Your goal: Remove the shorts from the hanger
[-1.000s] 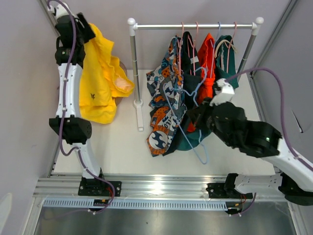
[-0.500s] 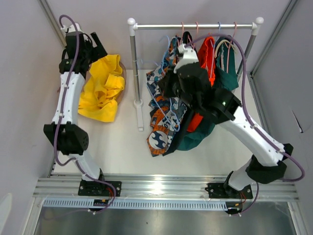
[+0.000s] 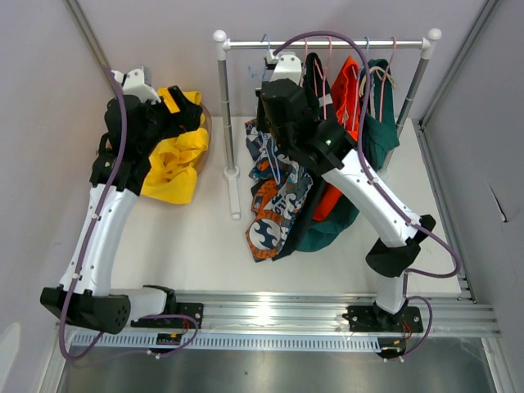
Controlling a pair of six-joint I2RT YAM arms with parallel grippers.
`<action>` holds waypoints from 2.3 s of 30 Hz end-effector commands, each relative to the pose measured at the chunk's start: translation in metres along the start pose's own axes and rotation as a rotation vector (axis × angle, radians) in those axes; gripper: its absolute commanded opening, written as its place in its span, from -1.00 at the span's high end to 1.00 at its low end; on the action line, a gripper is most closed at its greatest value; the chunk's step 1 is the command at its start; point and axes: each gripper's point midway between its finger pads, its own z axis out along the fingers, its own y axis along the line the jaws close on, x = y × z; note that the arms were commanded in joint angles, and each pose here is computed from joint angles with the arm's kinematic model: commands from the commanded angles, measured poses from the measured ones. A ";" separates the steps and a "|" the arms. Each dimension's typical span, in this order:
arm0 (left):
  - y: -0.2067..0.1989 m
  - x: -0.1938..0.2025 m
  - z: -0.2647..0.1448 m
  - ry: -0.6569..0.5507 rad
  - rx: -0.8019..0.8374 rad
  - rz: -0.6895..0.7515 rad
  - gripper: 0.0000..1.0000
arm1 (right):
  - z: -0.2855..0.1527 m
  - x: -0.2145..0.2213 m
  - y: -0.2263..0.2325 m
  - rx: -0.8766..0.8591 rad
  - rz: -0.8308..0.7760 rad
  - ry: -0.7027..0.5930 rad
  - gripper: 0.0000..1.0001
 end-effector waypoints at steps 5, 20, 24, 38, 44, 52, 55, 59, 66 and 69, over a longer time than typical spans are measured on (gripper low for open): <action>-0.016 -0.002 -0.006 -0.033 0.076 -0.042 -0.98 | 0.020 -0.011 -0.017 0.103 -0.015 -0.081 1.00; -0.024 0.014 -0.012 -0.013 0.058 -0.026 -0.98 | 0.088 -0.008 -0.015 0.044 0.072 -0.117 1.00; -0.015 0.012 -0.019 -0.049 0.011 -0.006 -0.99 | 0.088 0.003 -0.017 0.055 0.079 -0.087 1.00; -0.031 0.042 -0.009 0.017 0.056 0.004 -0.99 | -0.042 -0.015 -0.072 0.193 0.059 -0.131 -0.92; -0.040 0.048 -0.010 0.029 0.084 0.015 -0.98 | -0.067 -0.026 -0.110 0.239 0.083 -0.162 -0.90; -0.045 0.053 -0.011 0.036 0.090 0.025 -0.99 | -0.043 -0.013 -0.113 0.181 0.102 -0.103 -0.73; -0.045 0.055 -0.011 0.041 0.091 0.033 -0.98 | -0.032 -0.012 -0.101 0.149 0.097 -0.089 -0.70; -0.043 0.058 -0.013 0.039 0.088 0.041 -0.98 | -0.014 -0.010 -0.087 0.116 0.086 -0.070 -0.70; -0.040 0.060 -0.014 0.042 0.077 0.059 -0.98 | 0.009 -0.007 -0.076 0.112 0.058 -0.055 -0.70; -0.039 0.060 -0.017 0.038 0.075 0.065 -0.98 | 0.016 -0.004 -0.078 0.132 0.052 -0.052 -0.69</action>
